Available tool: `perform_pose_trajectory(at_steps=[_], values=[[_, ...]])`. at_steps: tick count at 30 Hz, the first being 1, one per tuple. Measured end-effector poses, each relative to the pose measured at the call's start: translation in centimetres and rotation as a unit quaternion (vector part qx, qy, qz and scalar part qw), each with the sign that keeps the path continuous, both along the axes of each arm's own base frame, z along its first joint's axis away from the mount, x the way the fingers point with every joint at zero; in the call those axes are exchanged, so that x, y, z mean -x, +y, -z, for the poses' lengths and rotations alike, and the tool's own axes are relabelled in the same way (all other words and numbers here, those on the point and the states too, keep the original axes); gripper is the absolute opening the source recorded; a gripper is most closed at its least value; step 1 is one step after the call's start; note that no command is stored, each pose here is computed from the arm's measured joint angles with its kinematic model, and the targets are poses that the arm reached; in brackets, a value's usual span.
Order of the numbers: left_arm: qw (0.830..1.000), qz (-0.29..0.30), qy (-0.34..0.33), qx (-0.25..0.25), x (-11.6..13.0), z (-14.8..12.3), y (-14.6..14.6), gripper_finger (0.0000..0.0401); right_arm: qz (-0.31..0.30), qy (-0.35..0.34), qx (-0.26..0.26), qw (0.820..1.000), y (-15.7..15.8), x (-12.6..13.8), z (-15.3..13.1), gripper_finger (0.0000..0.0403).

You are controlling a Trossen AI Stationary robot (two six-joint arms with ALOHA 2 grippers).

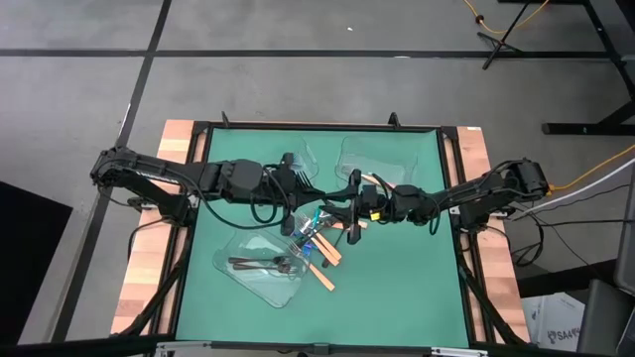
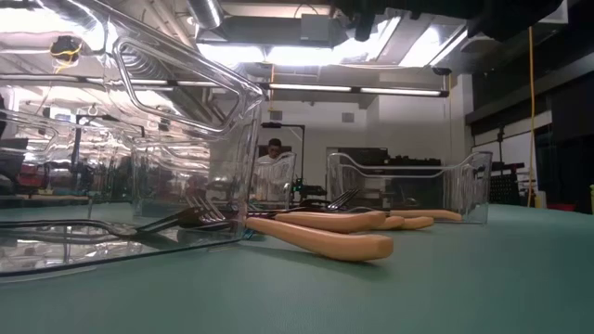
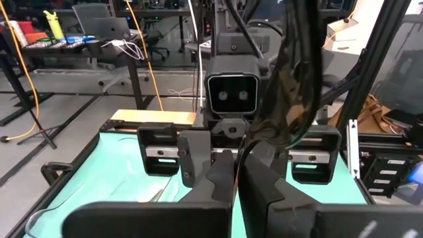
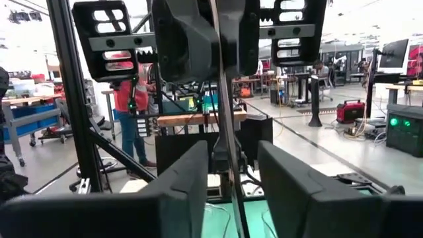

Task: Sort silverware by color (type)
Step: Put the black fork into the bottom transparent bin

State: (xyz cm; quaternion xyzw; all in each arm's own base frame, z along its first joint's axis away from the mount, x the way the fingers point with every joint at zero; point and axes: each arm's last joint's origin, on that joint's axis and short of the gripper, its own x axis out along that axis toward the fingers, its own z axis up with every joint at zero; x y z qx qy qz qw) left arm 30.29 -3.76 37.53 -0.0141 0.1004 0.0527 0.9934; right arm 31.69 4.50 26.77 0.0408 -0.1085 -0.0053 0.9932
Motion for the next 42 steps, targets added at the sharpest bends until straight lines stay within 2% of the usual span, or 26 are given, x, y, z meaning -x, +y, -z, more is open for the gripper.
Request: perform_pose_trajectory(at_steps=[7, 13, 17, 20, 23, 27, 31, 37, 42], values=[[0.999, -0.001, 0.033, 0.019, 0.2, 0.7, 0.0, 0.0001, 0.000, 0.073, 0.011, 0.997, 0.0, -0.2, 1.4, 0.0154], [0.991, 0.008, 0.114, 0.073, 0.7, 2.2, -0.1, 0.0000, -0.004, 0.175, 0.010, 0.985, 0.0, -0.1, 3.4, 0.0154], [0.974, 0.011, 0.192, 0.117, 1.5, 3.5, -0.2, 0.0000, -0.007, 0.245, 0.007, 0.969, 0.0, 0.1, 4.8, 0.0154], [0.955, 0.014, 0.254, 0.152, 2.2, 4.4, -0.3, 0.0000, -0.006, 0.295, 0.013, 0.955, 0.0, 0.5, 5.7, 0.0154], [0.932, 0.012, 0.322, 0.167, 3.2, 5.4, -0.6, 0.0000, -0.007, 0.335, 0.000, 0.942, -0.1, 0.8, 6.5, 0.0154], [0.909, 0.015, 0.387, 0.155, 4.5, 6.2, -1.4, 0.0000, -0.002, 0.370, -0.010, 0.929, -0.1, 1.2, 7.1, 0.0154], [0.893, 0.023, 0.424, 0.147, 5.3, 6.5, -2.5, 0.0000, -0.002, 0.377, -0.009, 0.926, -0.1, 1.2, 7.2, 0.0154], [0.874, 0.036, 0.467, 0.131, 5.1, 8.0, -4.7, 0.0000, -0.002, 0.377, -0.009, 0.926, -0.1, 1.2, 7.2, 0.0154], [0.850, 0.050, 0.516, 0.100, 4.3, 10.4, -6.7, 0.0000, -0.002, 0.377, -0.009, 0.926, -0.1, 1.2, 7.2, 0.0154]])
